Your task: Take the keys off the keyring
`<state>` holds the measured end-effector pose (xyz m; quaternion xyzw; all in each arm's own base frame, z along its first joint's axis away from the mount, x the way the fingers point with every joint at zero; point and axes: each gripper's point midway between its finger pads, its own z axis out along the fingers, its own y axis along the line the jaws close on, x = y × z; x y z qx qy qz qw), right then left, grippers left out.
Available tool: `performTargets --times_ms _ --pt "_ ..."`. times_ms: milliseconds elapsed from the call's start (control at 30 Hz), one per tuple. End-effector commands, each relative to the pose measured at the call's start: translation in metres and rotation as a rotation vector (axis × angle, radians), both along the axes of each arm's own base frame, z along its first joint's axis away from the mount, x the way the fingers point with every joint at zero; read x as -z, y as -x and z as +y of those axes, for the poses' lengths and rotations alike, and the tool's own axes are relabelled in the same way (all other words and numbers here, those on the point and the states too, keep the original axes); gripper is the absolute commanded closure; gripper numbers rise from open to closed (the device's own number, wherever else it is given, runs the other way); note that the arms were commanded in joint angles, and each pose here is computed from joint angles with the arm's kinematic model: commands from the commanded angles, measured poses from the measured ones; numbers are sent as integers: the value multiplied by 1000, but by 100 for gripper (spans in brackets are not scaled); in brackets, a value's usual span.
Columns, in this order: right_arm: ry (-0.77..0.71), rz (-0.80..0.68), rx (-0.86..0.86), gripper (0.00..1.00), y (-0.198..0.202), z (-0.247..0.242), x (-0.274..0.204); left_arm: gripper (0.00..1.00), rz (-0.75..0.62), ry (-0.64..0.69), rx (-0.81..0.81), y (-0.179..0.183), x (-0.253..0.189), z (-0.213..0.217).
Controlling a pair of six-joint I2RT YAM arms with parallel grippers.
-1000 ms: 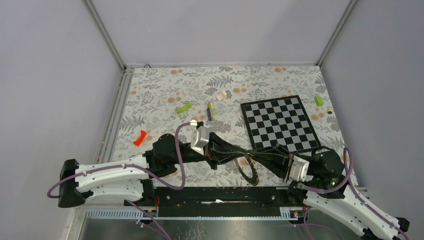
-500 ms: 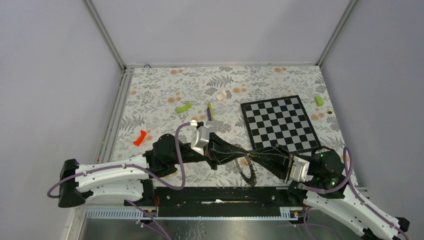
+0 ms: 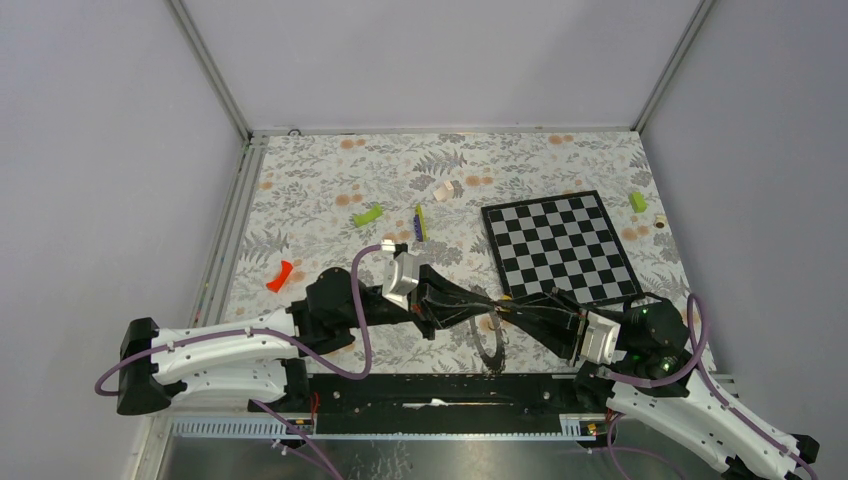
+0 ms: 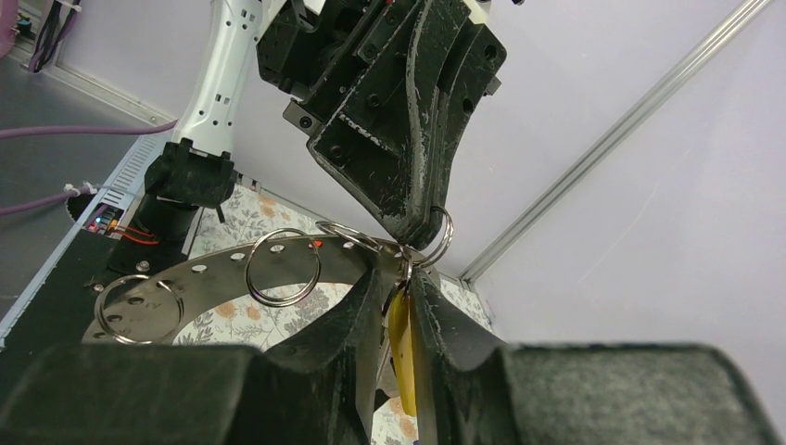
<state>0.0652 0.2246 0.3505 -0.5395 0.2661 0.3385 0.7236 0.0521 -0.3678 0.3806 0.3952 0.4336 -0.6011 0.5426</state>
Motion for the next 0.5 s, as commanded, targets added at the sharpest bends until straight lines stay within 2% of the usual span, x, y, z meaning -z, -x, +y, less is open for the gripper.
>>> performTargets --times_ms 0,200,267,367,467 --pt "-37 -23 -11 76 2 0 -11 100 -17 90 13 3 -25 4" --pt "-39 -24 -15 79 4 -1 -12 100 -17 91 14 3 -25 3" --pt "-35 -23 -17 84 4 -1 -12 100 -17 91 14 3 -25 3" --pt "-31 -21 -21 98 5 -1 -11 100 -18 92 13 3 -25 3" --pt "-30 -23 -22 100 5 -1 -11 100 -18 97 8 3 -27 4"
